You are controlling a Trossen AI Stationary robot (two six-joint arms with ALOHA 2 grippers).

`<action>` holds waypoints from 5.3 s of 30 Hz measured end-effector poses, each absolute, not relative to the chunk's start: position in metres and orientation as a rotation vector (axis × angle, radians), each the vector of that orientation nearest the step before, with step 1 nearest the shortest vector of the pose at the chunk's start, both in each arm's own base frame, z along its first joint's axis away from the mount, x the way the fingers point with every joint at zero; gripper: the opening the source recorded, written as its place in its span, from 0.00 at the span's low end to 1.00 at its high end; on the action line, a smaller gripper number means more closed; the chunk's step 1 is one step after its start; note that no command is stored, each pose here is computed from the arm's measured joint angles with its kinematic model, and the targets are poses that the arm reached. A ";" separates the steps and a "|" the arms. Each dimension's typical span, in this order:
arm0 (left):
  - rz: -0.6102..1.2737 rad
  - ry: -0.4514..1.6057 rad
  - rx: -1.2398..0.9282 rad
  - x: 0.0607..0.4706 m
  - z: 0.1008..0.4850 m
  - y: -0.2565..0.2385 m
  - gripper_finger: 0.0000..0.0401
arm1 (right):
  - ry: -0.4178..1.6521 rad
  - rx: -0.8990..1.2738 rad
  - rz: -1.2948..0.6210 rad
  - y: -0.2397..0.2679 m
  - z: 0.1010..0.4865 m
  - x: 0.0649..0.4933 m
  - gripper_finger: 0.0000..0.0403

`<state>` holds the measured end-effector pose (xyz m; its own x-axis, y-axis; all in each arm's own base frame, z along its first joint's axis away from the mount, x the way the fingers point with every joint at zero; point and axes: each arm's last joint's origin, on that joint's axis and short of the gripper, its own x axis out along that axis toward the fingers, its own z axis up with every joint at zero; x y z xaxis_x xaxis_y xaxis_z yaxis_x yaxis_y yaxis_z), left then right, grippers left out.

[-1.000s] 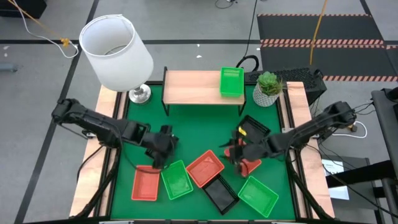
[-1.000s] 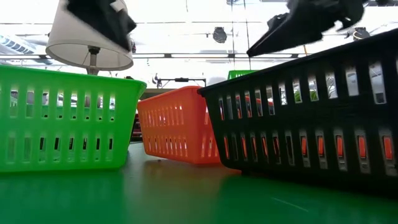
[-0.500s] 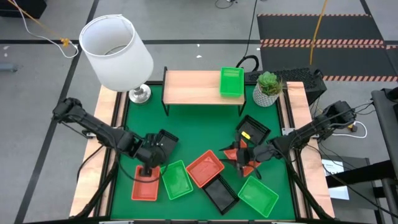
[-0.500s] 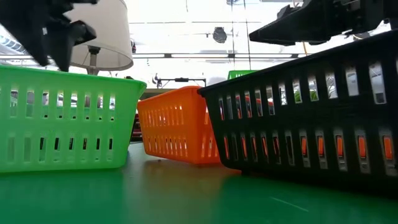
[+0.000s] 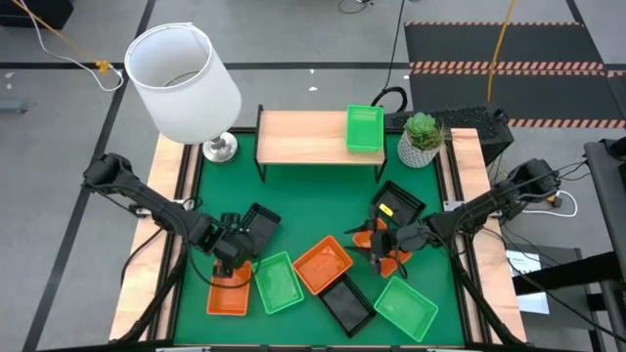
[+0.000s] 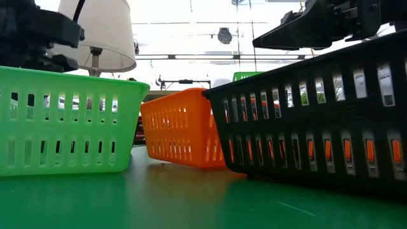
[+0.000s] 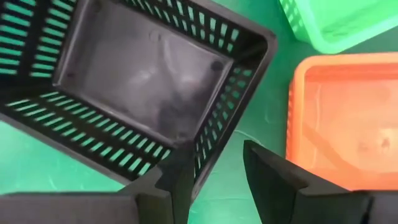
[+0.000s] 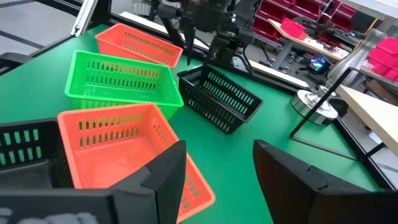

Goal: Stack baskets on shelf by color
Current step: Put the top left black basket on the shelf, then adjust the green basket on the shelf

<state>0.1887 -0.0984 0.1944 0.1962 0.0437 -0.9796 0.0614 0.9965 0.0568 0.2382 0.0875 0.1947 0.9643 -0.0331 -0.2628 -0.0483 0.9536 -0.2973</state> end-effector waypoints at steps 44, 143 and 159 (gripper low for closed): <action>-0.106 1.093 0.255 0.229 0.250 -0.091 0.03 | 0.314 -0.339 0.008 0.086 0.190 0.237 0.45; 0.251 1.054 0.366 0.393 0.312 0.135 0.07 | 0.339 -0.206 -0.006 0.086 0.181 0.232 0.45; 0.259 1.047 0.349 0.394 0.313 0.134 0.18 | 0.340 -0.207 -0.006 0.086 0.181 0.232 0.45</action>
<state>0.3935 0.1340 0.3125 0.4776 0.3714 -0.7962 -0.0430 0.9151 0.4010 0.2320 0.0856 0.1815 0.9430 -0.0401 -0.3302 -0.0291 0.9789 -0.2021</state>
